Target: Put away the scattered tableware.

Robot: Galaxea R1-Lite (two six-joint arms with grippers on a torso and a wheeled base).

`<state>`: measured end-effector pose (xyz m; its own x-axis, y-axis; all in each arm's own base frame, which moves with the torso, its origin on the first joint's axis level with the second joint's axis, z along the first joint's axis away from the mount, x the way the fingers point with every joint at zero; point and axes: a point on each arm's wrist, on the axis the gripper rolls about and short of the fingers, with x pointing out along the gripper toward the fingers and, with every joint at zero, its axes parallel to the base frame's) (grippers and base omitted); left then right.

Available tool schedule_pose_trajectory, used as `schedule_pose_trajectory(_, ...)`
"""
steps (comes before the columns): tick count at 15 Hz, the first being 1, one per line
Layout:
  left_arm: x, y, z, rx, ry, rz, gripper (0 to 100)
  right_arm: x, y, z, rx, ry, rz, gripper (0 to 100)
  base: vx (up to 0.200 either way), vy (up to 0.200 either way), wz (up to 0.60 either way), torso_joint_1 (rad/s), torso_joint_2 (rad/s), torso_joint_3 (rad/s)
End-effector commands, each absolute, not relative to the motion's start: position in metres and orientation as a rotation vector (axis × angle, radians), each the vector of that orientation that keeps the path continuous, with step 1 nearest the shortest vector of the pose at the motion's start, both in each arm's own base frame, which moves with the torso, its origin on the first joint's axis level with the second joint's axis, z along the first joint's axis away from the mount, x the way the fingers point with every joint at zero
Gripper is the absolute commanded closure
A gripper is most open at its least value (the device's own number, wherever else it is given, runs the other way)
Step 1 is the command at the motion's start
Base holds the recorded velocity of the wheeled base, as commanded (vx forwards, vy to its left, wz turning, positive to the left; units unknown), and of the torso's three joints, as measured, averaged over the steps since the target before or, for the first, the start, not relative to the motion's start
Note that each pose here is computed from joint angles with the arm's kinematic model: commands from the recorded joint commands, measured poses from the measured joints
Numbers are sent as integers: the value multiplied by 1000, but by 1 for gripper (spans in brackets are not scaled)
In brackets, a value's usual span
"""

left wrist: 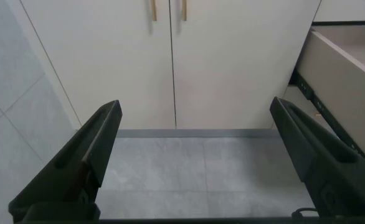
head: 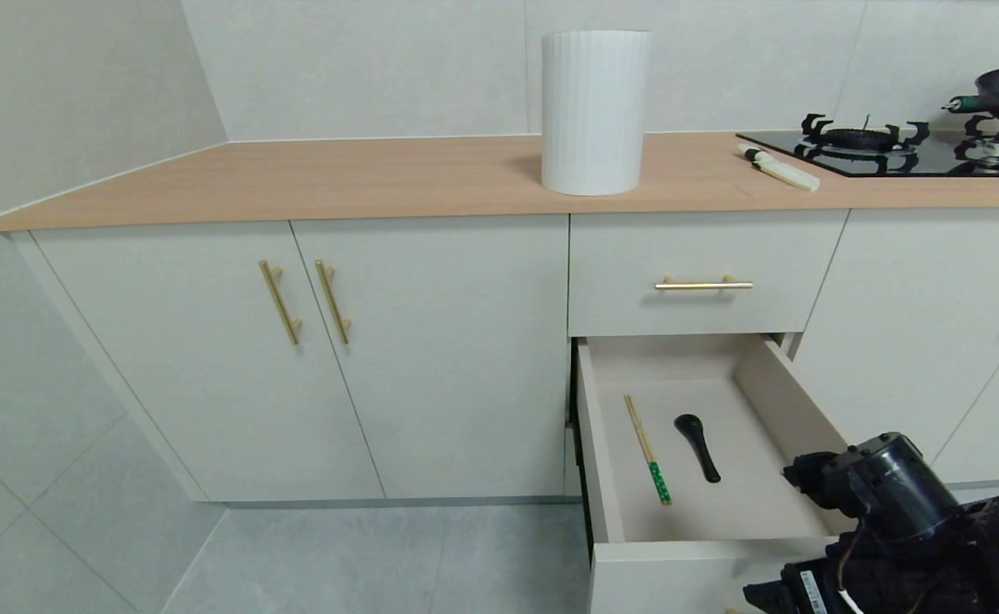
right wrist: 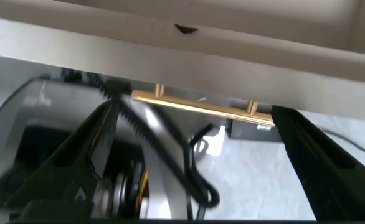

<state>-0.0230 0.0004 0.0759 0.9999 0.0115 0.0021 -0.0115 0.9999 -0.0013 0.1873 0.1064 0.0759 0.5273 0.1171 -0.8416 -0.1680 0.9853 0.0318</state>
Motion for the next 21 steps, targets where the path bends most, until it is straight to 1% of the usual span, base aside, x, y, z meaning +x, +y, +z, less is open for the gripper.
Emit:
schedule_pose_trajectory(1, -23, 0, 76, -2, -2, 12, 0, 196, 111, 67, -71, 1016, 153, 0, 0, 0, 0, 0, 0, 0)
schedule_pose_trajectory(5, -23, 0, 76, -2, -2, 12, 0, 227, 119, 70, -60, 959, 89, 0, 0, 0, 0, 0, 0, 0)
schedule_pose_trajectory(9, -23, 0, 76, -2, -2, 12, 0, 257, 122, 73, -28, 919, 61, 0, 0, 0, 0, 0, 0, 0)
schedule_pose_trajectory(16, -23, 0, 76, -2, -2, 12, 0, 342, 119, 64, 39, 844, -25, 0, 0, 0, 0, 0, 0, 0)
schedule_pose_trajectory(21, -23, 0, 76, -2, -2, 12, 0, 391, 120, 63, 40, 763, -31, 0, 0, 0, 0, 0, 0, 0)
